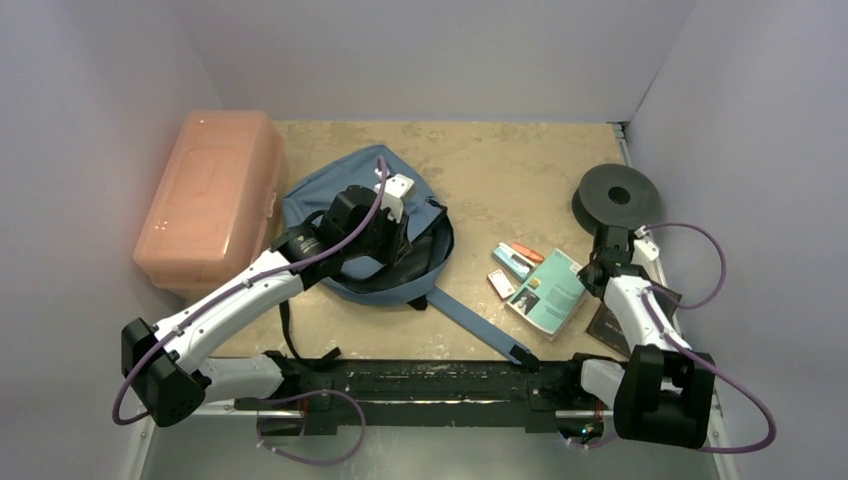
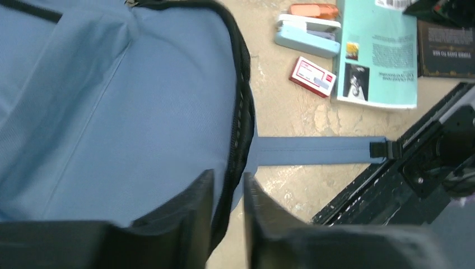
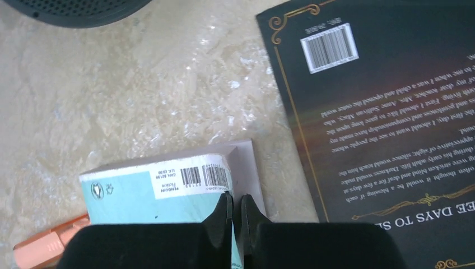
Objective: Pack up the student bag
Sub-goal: Pick up the book from the center of the board.
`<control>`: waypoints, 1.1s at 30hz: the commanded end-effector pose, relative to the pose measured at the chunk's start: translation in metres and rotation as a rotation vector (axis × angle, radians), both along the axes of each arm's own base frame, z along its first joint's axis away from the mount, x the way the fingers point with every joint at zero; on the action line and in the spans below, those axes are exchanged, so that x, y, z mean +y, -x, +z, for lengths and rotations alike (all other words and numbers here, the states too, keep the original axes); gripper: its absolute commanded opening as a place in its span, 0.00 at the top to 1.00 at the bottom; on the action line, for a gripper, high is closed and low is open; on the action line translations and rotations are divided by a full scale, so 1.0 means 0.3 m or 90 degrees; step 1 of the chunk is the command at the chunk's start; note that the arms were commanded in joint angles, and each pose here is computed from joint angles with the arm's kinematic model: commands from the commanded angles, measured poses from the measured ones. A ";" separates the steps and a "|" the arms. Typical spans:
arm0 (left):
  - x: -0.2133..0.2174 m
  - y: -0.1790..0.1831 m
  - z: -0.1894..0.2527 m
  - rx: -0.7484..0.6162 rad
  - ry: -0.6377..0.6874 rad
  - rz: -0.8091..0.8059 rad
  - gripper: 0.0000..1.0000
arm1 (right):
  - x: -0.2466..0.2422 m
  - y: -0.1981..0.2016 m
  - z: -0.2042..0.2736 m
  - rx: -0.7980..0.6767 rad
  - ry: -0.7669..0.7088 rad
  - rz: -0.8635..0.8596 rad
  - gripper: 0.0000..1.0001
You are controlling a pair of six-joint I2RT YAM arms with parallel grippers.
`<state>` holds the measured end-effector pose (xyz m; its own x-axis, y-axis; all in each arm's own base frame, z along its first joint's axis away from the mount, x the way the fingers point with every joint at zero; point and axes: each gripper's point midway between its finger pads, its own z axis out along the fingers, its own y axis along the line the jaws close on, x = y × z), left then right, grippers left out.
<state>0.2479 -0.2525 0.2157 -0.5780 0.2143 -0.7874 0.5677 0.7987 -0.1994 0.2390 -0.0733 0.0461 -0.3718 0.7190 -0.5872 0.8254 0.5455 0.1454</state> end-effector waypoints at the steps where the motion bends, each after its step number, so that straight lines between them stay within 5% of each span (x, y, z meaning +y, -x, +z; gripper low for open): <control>1: -0.060 0.032 0.149 -0.035 0.085 -0.064 0.68 | 0.015 -0.114 0.104 -0.074 0.025 0.080 1.00; 3: -0.064 0.042 0.194 -0.057 0.113 -0.074 0.56 | 0.024 -0.122 0.131 -0.086 0.025 0.099 1.00; 5: -0.084 0.054 0.239 -0.081 0.150 -0.092 0.29 | 0.048 -0.142 0.183 -0.123 0.013 0.122 1.00; 8: -0.139 0.075 0.284 -0.119 0.199 -0.130 0.16 | 0.074 -0.148 0.248 -0.136 -0.009 0.135 1.00; 13: -0.326 0.136 0.335 -0.214 0.294 -0.244 0.10 | 0.113 -0.154 0.307 -0.107 -0.052 0.158 1.00; 22: -0.805 0.271 0.073 -0.275 0.188 -0.410 0.08 | 0.143 -0.163 0.390 -0.141 -0.093 0.140 1.00; 27: -0.923 0.309 -0.059 -0.305 0.144 -0.410 0.03 | 0.153 -0.160 0.359 -0.110 -0.111 0.139 1.00; 33: -0.973 0.226 -0.167 -0.346 0.031 -0.296 0.00 | 0.155 -0.151 0.360 -0.118 -0.113 0.134 1.00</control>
<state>0.1425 -0.5237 0.1249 -0.0346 0.3778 -0.9252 0.9613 0.2659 0.0726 0.2736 -0.0303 0.1296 -0.4708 0.7193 -0.5108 0.6716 0.6677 0.3211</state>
